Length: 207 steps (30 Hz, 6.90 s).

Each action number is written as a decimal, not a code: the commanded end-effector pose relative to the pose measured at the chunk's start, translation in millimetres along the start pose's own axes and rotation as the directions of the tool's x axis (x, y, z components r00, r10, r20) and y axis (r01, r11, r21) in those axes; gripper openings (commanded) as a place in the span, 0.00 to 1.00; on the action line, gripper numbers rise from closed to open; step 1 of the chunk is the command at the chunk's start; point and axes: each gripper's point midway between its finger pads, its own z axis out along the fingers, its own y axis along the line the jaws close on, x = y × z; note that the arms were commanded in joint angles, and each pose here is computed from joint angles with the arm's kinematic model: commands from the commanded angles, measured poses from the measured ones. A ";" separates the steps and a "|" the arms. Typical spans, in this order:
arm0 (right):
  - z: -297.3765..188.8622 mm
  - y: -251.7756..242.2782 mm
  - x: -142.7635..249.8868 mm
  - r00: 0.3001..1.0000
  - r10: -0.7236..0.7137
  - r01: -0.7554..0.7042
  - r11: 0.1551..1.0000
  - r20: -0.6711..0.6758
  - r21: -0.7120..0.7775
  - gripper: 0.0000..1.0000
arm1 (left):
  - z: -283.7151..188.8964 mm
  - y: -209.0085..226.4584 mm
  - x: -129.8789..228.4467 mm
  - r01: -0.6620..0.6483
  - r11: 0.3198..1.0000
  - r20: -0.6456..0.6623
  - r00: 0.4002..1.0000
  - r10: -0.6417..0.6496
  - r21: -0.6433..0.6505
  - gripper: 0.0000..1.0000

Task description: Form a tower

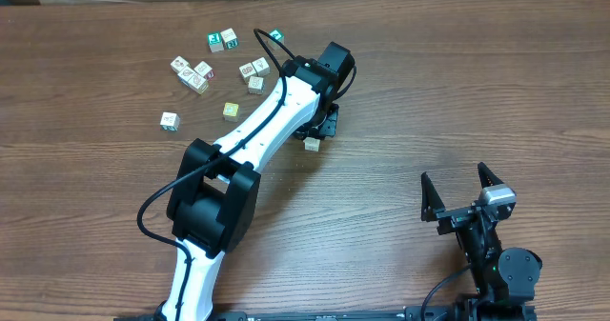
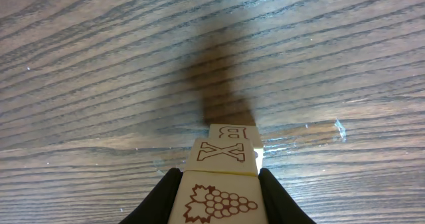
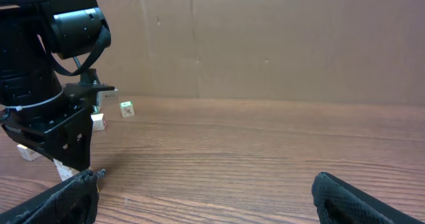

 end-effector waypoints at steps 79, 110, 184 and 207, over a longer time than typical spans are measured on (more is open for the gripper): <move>0.1 -0.9 1.8 1.000 0.001 -0.001 1.000 0.004 0.006 1.00 | -18.3 -11.2 -2.9 -0.077 0.997 0.037 0.996 0.078 -0.018 0.28; 0.1 -0.9 1.8 1.000 0.001 -0.001 1.000 0.004 0.006 1.00 | -13.9 -12.3 -0.5 -0.067 0.998 0.027 0.997 0.068 -0.021 0.43; 0.1 -0.9 1.8 1.000 0.001 -0.001 1.000 0.004 0.006 1.00 | -15.0 -10.7 -2.3 -0.082 0.996 0.031 0.996 0.082 -0.021 0.49; 0.0 -4.5 -1.3 1.000 -0.018 0.017 0.999 0.016 0.028 1.00 | -150.7 143.8 -86.9 0.315 0.948 0.242 0.918 -0.313 0.033 0.72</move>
